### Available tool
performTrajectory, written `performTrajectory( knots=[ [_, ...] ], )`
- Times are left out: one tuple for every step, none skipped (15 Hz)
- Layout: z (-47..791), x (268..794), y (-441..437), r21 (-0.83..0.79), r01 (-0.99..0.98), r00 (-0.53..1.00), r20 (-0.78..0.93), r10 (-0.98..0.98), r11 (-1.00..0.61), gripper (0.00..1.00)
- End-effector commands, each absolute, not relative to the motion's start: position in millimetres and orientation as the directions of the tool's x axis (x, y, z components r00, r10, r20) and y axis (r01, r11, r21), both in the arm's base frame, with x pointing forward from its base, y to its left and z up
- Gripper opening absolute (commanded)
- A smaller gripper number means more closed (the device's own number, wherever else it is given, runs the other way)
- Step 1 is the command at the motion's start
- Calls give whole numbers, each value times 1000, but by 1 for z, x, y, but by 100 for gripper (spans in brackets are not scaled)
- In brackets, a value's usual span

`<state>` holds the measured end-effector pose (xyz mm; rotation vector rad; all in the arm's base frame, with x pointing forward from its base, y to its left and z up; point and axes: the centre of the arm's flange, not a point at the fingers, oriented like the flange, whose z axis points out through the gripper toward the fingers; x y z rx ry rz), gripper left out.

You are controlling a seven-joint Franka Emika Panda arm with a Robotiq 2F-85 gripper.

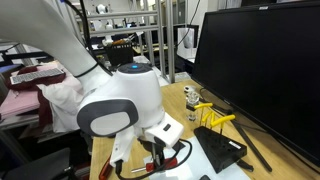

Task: Move the screw driver slightly to the right

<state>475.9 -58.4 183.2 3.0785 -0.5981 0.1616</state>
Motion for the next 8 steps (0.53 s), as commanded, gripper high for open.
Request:
performTrajectory(
  knots=[
    [164, 469, -69, 20, -470, 878, 112, -465, -882, 8],
    [157, 467, -73, 24, -491, 868, 107, -486, -871, 8],
    [149, 466, -76, 28, -508, 858, 97, -504, -861, 8],
    [144, 465, -78, 32, -520, 852, 89, -516, -853, 8],
    [139, 465, -77, 32, -529, 847, 80, -525, -848, 8],
    [138, 466, -77, 32, -534, 844, 79, -531, -845, 8],
    [139, 468, -75, 27, -537, 842, 78, -534, -843, 8],
    [139, 469, -75, 27, -540, 840, 79, -537, -841, 8]
  ],
)
